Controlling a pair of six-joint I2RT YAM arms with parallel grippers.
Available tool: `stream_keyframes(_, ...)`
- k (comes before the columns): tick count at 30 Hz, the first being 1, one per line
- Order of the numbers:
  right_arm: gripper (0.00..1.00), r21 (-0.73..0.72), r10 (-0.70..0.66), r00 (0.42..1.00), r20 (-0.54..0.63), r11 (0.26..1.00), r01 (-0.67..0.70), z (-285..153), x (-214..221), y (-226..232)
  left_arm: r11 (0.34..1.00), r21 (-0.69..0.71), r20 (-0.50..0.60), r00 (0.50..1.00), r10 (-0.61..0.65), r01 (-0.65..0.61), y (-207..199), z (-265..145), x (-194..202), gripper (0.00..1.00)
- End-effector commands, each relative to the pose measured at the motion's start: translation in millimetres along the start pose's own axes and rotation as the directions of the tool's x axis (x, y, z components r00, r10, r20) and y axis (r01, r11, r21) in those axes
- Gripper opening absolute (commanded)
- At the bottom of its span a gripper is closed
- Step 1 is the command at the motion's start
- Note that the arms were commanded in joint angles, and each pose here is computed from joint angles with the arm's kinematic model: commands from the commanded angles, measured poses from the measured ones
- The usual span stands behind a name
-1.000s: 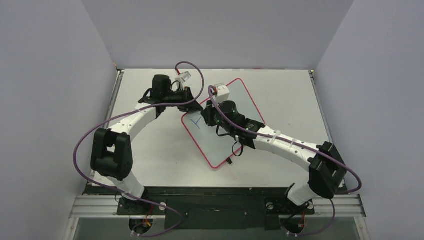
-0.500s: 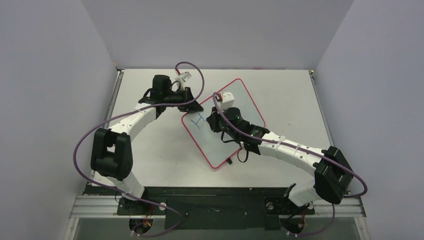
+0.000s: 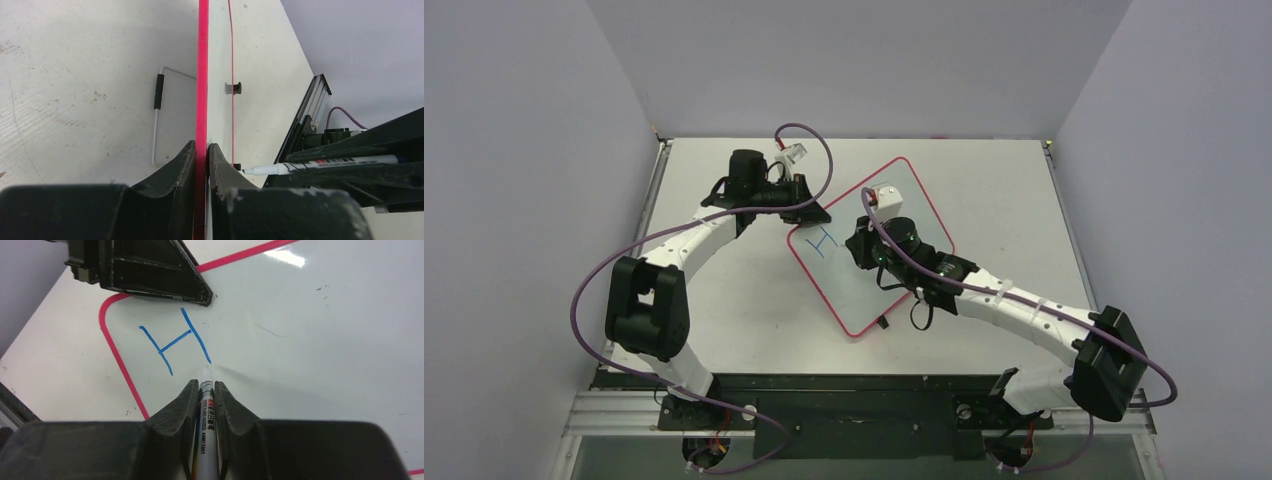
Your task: Write a sentence on the whiteboard
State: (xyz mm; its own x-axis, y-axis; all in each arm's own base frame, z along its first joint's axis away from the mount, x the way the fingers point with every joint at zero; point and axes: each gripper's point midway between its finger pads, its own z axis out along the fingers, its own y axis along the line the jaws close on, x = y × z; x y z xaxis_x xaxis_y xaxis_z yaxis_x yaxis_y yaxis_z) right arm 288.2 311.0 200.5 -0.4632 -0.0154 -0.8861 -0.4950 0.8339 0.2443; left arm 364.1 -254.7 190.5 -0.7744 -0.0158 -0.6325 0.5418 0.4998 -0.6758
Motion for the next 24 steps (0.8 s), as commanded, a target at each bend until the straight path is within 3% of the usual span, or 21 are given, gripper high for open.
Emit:
stream_keyframes(1, 0.00, -0.067, 0.050, 0.989, 0.137, 0.997, -0.041, -14.4, -47.8, 9.9, 0.993, 0.033, 0.046, 0.992, 0.113, -0.115, -22.8, -6.4, -19.6, 0.00)
stream_keyframes(6, 0.00, -0.089, 0.142, 0.973, 0.180, 0.988, -0.128, -6.0, -64.2, -9.2, 0.992, 0.037, 0.041, 0.992, 0.120, -0.122, -25.1, -5.6, -18.4, 0.00)
stream_keyframes(24, 0.00, -0.158, 0.157, 0.977, 0.146, 0.978, -0.133, 24.5, -67.2, 0.9, 0.992, 0.034, 0.035, 0.992, 0.121, -0.122, -24.9, -4.5, -15.5, 0.00)
